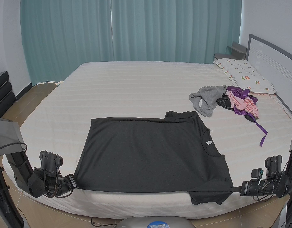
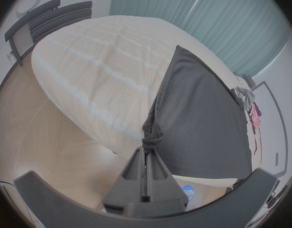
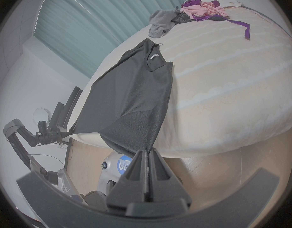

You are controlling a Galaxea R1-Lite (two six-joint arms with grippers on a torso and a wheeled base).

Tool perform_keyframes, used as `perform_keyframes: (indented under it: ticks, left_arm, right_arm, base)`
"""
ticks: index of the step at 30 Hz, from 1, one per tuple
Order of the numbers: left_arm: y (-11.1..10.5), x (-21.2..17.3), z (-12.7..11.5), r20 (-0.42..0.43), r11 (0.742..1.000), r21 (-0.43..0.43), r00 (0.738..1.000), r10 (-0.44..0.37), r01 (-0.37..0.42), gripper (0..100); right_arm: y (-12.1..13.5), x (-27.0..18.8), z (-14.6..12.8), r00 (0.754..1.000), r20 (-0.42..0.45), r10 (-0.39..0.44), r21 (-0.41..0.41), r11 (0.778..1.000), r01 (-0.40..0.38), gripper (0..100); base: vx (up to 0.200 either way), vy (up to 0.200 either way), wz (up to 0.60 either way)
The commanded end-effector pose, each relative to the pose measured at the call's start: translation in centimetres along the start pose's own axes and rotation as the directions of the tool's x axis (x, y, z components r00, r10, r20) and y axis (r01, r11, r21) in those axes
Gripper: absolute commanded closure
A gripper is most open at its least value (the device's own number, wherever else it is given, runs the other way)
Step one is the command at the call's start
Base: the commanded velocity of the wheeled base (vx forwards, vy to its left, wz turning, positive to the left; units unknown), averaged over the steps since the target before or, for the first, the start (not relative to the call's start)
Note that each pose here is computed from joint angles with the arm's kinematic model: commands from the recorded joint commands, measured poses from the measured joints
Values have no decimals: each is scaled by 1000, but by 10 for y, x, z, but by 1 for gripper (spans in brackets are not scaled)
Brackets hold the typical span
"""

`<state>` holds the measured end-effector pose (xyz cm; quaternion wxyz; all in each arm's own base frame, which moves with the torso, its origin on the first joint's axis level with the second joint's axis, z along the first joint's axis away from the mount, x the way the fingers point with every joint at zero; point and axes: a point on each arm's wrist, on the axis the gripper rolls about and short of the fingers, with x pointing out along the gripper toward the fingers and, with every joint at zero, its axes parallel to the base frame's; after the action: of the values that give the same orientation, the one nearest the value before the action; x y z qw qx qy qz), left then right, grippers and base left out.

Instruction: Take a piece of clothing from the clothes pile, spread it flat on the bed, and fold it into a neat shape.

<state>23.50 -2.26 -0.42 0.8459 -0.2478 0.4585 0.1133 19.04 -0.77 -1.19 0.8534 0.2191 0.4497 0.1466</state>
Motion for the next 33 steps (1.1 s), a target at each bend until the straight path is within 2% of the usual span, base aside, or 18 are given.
perform_keyframes:
  ticks: [1,6,11,15,16,18,33]
  left_arm:
    - [3,-2,-4,-13,1000,18,1000,12,-12,100]
    - [9,-3,-10,-13,995,74,998,67,-66,100]
    - [11,-7,-16,-29,992,106,997,74,-71,100]
    - [13,-8,-20,-39,990,117,996,81,-76,100]
    - [15,-11,-23,-50,984,159,995,89,-80,100]
    - [18,-12,-26,-59,978,190,994,95,-83,100]
    - [24,-22,-37,-90,961,264,989,114,-87,100]
  right_arm:
    - [0,-5,-3,1000,-2,-8,3,1000,8,100]
    - [1,-9,-7,999,-35,-21,-23,1000,21,100]
    - [-4,-12,-11,997,-64,-38,-65,997,34,100]
    - [-3,-13,-12,996,-75,-42,-62,997,38,100]
    - [-2,-16,-13,996,-81,-44,-68,997,39,100]
    - [0,-18,-14,995,-88,-47,-71,997,40,100]
    - [1,-25,-21,986,-140,-89,-115,991,73,100]
  base:
    - [0,0,0]
    - [0,0,0]
    - [0,0,0]
    - [0,0,0]
    - [0,0,0]
    - [0,0,0]
    - [0,0,0]
